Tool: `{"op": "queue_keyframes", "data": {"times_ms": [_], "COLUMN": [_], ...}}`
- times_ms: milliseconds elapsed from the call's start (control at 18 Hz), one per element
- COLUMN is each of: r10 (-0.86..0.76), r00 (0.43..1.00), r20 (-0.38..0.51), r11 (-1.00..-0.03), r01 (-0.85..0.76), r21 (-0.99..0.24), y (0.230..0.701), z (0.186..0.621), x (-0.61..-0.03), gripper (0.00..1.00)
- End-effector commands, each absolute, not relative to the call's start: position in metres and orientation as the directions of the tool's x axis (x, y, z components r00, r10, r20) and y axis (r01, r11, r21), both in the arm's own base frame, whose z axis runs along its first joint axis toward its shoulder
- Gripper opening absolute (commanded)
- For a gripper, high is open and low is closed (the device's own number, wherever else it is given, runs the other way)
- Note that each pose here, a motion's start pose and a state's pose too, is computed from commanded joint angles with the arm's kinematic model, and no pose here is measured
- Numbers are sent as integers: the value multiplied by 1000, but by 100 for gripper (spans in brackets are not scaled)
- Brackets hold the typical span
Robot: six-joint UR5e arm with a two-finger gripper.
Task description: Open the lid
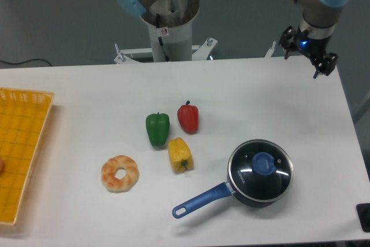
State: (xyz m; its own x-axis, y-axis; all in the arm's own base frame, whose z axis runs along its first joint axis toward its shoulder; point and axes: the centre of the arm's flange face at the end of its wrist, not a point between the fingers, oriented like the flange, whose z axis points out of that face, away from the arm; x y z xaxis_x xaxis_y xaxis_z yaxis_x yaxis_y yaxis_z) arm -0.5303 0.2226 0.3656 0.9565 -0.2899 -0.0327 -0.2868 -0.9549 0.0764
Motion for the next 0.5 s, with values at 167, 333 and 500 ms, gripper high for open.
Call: {"op": "queue_keyframes", "data": {"times_ms": [167, 333, 500], "r10": [-291, -287, -258], "r00": [956, 957, 966], "r20": [-34, -34, -35], "r11": [-955, -957, -966], "r01": [-288, -285, -257], "r21": [75, 49, 36], "y": [224, 224, 224], "z": [367, 364, 361], "x": [-530, -531, -533], "gripper": [100, 100, 100]}}
